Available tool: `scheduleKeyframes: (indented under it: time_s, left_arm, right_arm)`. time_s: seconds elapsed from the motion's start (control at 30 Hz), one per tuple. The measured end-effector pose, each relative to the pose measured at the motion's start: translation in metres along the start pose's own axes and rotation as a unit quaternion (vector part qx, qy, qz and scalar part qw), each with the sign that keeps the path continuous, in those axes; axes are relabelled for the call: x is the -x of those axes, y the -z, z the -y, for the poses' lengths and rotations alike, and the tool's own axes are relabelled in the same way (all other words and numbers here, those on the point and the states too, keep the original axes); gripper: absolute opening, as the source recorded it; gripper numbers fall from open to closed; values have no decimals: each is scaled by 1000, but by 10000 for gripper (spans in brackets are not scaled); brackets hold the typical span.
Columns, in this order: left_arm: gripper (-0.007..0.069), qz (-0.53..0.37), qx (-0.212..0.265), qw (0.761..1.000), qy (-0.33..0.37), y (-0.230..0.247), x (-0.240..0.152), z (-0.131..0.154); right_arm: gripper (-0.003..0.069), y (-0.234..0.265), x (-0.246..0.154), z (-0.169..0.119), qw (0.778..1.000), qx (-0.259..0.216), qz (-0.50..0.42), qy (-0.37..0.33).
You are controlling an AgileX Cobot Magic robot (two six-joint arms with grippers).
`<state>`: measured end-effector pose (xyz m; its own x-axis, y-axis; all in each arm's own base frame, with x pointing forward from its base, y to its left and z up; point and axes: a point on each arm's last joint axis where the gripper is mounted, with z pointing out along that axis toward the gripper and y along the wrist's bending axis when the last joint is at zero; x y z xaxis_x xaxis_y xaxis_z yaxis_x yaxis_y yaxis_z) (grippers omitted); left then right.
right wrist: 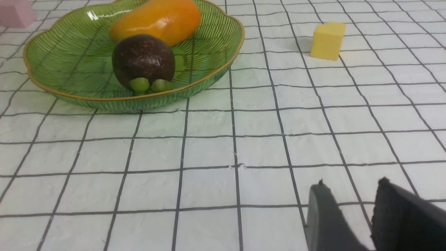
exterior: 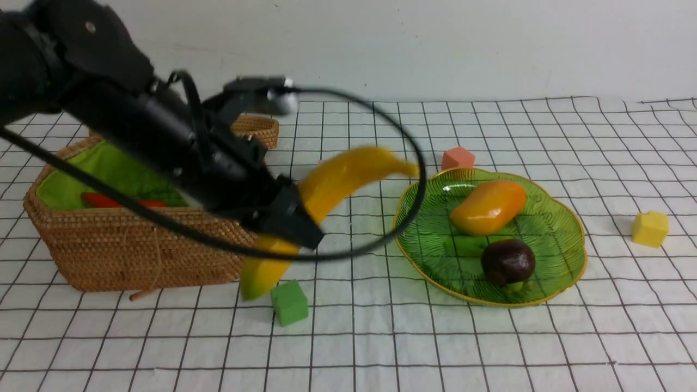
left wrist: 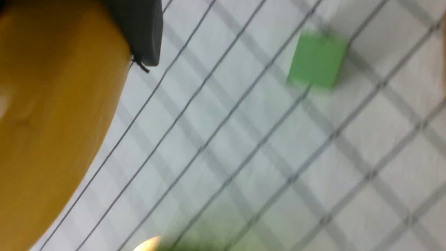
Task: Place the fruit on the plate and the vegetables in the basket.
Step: Use the left arm to grab a banana and put it into the right plate
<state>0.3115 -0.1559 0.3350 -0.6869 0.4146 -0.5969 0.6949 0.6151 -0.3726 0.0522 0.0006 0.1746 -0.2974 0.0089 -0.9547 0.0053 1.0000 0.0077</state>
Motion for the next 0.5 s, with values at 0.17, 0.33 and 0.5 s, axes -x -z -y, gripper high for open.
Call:
scheduleKeyframes:
  time_s: [0.17, 0.33, 0.5]
  left_arm:
    - [298, 66, -7, 998, -25, -19, 46, 19]
    - [298, 91, 41, 990, 103, -107, 84, 13]
    - [337, 98, 93, 967, 215, -167, 89, -13]
  right_arm:
    - [237, 0, 0, 0, 1000, 0, 0, 0]
    - [237, 0, 0, 0, 1000, 0, 0, 0]
    - [237, 0, 0, 0, 1000, 0, 0, 0]
